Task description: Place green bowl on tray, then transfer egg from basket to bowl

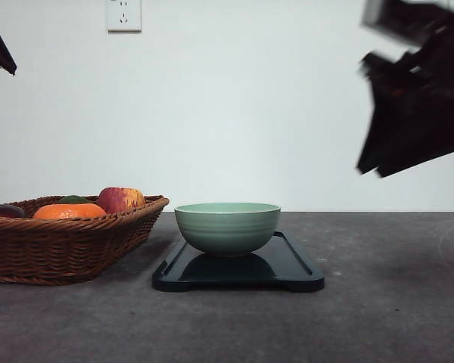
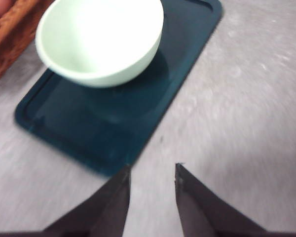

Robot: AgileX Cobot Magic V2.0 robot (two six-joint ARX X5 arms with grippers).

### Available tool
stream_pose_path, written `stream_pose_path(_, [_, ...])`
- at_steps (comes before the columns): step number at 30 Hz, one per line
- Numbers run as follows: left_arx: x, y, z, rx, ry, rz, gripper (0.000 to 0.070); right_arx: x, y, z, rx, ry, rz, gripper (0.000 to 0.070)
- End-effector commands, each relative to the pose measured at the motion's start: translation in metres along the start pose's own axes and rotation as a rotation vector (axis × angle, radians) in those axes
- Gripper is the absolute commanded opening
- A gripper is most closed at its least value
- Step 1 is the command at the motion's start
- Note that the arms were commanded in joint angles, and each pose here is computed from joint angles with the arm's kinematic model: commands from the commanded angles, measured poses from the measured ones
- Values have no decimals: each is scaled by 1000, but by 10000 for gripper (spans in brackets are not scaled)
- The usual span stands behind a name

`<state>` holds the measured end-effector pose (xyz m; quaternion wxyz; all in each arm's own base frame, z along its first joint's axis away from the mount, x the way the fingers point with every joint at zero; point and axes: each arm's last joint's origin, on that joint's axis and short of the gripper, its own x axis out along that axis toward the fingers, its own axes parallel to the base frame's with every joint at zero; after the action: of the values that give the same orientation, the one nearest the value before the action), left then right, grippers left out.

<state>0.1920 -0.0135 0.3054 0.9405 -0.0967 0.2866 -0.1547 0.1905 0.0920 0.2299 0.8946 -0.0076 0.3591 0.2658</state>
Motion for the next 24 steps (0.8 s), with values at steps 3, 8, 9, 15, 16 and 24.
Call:
stream_pose_path(3, [-1, -1, 4, 10, 4, -2, 311, -22, 3, -11, -14, -31, -28, 176])
stream_pose_path(8, [2, -3, 4, -40, 34, -12, 311, -47, 4, -18, -19, -60, -104, 176])
stream_pose_path(9, [4, -4, 5, -39, 42, -16, 311, -50, 5, -18, -22, -76, -106, 176])
stream_pose_path(15, [26, -10, 19, -2, 135, -44, 315, -56, 6, -16, -27, -128, -118, 176])
stream_pose_path(16, [31, -11, 22, 4, 156, -47, 315, -56, 6, -16, -27, -128, -123, 176])
stream_pose_path(24, [88, -13, 40, 104, 374, 1, 379, -56, 5, -15, -27, -130, -128, 176])
